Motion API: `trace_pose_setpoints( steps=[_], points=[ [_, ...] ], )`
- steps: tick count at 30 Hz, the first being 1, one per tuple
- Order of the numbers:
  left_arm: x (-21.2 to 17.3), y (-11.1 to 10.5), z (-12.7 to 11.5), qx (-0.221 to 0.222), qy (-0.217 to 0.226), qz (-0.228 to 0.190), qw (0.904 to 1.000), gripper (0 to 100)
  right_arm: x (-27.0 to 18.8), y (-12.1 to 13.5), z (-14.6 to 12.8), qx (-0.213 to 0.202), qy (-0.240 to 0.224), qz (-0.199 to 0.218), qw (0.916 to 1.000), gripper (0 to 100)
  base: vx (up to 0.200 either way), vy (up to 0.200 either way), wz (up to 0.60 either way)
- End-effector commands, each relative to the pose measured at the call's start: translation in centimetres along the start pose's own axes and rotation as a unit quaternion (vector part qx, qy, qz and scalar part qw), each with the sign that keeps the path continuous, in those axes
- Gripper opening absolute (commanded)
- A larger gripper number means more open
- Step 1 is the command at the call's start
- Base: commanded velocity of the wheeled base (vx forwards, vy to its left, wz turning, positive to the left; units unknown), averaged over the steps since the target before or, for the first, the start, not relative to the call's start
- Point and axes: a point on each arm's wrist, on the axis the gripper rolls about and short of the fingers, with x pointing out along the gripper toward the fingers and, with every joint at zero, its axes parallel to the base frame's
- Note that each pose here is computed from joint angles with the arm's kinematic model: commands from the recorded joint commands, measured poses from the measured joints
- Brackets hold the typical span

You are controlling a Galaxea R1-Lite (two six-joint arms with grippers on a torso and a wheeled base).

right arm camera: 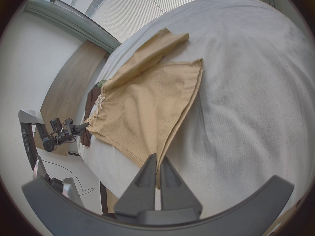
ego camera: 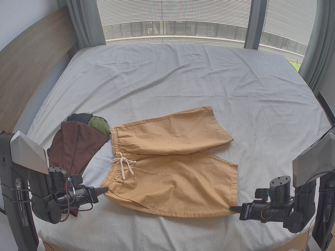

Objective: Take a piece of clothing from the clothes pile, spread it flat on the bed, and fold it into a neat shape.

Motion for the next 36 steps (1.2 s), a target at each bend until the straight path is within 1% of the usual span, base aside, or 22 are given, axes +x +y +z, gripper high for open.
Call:
trace_pose_setpoints(
  steps=[1, 2, 3, 7, 9, 13, 16, 21, 25, 31, 36],
  points=[
    [-0.2, -1.0, 1.0, 0.018, -0.017, -0.012, 0.9996, 0, -1.5, 1.2, 1.7, -0.012, -0.052, 0.026, 0.9983, 0, 0.000, 0.000, 0.00],
    [-0.2, -1.0, 1.0, 0.018, -0.017, -0.012, 0.9996, 0, -1.5, 1.2, 1.7, -0.012, -0.052, 0.026, 0.9983, 0, 0.000, 0.000, 0.00],
    [-0.4, -1.4, 1.7, 0.026, -0.030, -0.017, 0.9991, 0, -2.2, 1.8, 2.4, -0.019, -0.073, 0.037, 0.9964, 0, 0.000, 0.000, 0.00],
    [-0.5, -2.2, 2.5, 0.034, -0.042, -0.028, 0.9981, 0, -3.5, 2.8, 3.1, -0.030, -0.101, 0.056, 0.9929, 0, 0.000, 0.000, 0.00],
    [-0.5, -2.4, 2.5, 0.034, -0.043, -0.030, 0.9980, 0, -3.8, 3.1, 3.2, -0.032, -0.106, 0.061, 0.9920, 0, 0.000, 0.000, 0.00],
    [-0.4, -2.4, 2.7, 0.037, -0.047, -0.031, 0.9977, 0, -4.0, 3.6, 2.9, -0.038, -0.102, 0.069, 0.9917, 0, 0.000, 0.000, 0.00],
    [-0.5, -2.5, 3.2, 0.042, -0.057, -0.032, 0.9970, 0, -4.3, 3.8, 3.2, -0.041, -0.111, 0.074, 0.9902, 0, 0.000, 0.000, 0.00],
    [-0.3, -2.6, 3.9, 0.043, -0.069, -0.037, 0.9960, 0, -4.1, 4.2, 4.6, -0.046, -0.144, 0.085, 0.9848, 0, 0.000, 0.000, 0.00],
    [-0.2, -2.9, 4.6, 0.037, -0.081, -0.044, 0.9951, 0, -3.6, 3.8, 6.5, -0.042, -0.176, 0.081, 0.9801, 0, 0.000, 0.000, 0.00],
    [-0.1, -3.1, 5.5, 0.030, -0.096, -0.048, 0.9937, 0, -2.8, 3.3, 8.7, -0.032, -0.184, 0.065, 0.9803, 0, 0.000, 0.000, 0.00],
    [0.2, -3.3, 5.8, 0.021, -0.102, -0.051, 0.9932, 0, -2.4, 3.7, 10.2, -0.033, -0.197, 0.068, 0.9776, 0, 0.000, 0.000, 0.00]
  ],
)
